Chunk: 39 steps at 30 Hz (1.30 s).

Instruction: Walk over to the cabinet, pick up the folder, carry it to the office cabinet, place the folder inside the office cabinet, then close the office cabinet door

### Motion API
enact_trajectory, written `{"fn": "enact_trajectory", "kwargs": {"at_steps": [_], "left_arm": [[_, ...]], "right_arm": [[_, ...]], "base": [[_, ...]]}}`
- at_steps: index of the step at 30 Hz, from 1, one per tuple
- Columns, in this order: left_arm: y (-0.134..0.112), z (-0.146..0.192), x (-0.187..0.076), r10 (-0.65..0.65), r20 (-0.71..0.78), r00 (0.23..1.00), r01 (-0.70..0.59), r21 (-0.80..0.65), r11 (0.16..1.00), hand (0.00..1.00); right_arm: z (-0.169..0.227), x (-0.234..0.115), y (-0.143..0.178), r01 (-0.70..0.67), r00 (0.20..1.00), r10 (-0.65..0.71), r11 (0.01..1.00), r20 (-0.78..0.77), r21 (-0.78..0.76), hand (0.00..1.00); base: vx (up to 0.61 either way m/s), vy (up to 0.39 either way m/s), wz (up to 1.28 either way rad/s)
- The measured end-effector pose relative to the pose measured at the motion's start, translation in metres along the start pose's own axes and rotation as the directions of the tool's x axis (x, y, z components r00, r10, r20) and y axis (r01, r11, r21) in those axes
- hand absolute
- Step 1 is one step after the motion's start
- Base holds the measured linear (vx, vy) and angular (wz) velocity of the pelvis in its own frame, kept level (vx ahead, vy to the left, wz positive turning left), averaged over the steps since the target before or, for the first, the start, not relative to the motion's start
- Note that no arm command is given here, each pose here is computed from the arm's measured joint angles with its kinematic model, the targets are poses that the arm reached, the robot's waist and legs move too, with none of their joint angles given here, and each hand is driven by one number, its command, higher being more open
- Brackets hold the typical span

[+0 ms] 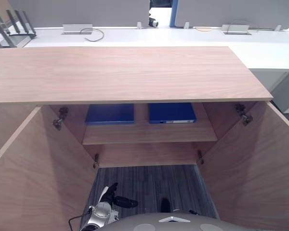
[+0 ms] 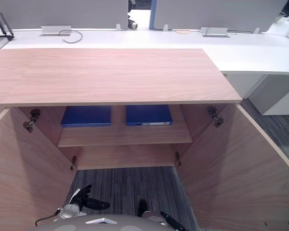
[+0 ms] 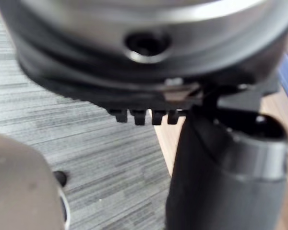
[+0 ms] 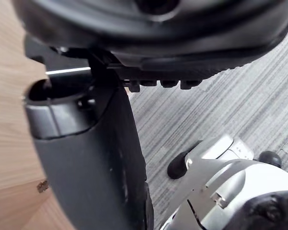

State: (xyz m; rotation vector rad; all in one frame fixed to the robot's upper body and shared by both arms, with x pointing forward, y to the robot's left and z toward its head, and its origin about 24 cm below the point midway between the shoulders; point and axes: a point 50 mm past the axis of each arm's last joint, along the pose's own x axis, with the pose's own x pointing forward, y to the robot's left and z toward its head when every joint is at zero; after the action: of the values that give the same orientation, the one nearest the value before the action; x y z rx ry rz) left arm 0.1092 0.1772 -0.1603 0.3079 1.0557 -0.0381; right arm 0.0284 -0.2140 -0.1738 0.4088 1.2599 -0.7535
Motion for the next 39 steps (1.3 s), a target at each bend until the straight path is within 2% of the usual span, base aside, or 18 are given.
{"fn": "enact_trajectory", "kwargs": {"at_steps": [3, 8, 12, 25, 33, 39], "left_arm": [[0.005, 0.005, 0.001, 0.043, 0.013, 0.999, -0.042, -0.087, 0.995, 1.0], [-0.008, 0.001, -0.001, 0.053, -0.013, 0.999, -0.054, -0.19, 0.98, 1.0], [-0.004, -0.003, -0.002, 0.083, -0.034, 0.996, -0.089, -0.213, 0.973, 1.0], [-0.012, -0.01, -0.006, 0.074, -0.057, 0.996, -0.088, -0.293, 0.952, 1.0], [-0.007, -0.006, -0.004, 0.08, -0.042, 0.996, -0.089, -0.307, 0.948, 1.0], [0.005, -0.009, -0.004, 0.106, -0.047, 0.993, -0.115, -0.289, 0.95, 1.0]], "right_arm": [[0.01, 0.0, 0.014, -0.03, 0.999, 0.03, 1.0, 0.035, 0.004, 1.0], [0.019, 0.001, 0.002, 0.0, 0.997, -0.001, 1.0, 0.076, 0.006, 1.0], [0.015, 0.0, 0.006, -0.012, 0.997, 0.014, 1.0, 0.075, -0.021, 1.0], [0.014, -0.001, 0.002, -0.022, 0.996, 0.027, 0.998, 0.084, -0.063, 1.0], [0.022, -0.003, 0.007, -0.041, 0.992, 0.053, 0.994, 0.118, -0.102, 1.0], [0.007, -0.004, -0.008, 0.0, 0.996, 0.006, 0.998, 0.093, -0.068, 1.0]], "base": [[0.02, -0.042, -0.58], [0.0, 0.134, -0.57], [0.02, 0.173, -0.41], [0.04, 0.029, -0.26], [-0.15, -0.055, -0.59], [0.06, -0.127, -0.93]]}}
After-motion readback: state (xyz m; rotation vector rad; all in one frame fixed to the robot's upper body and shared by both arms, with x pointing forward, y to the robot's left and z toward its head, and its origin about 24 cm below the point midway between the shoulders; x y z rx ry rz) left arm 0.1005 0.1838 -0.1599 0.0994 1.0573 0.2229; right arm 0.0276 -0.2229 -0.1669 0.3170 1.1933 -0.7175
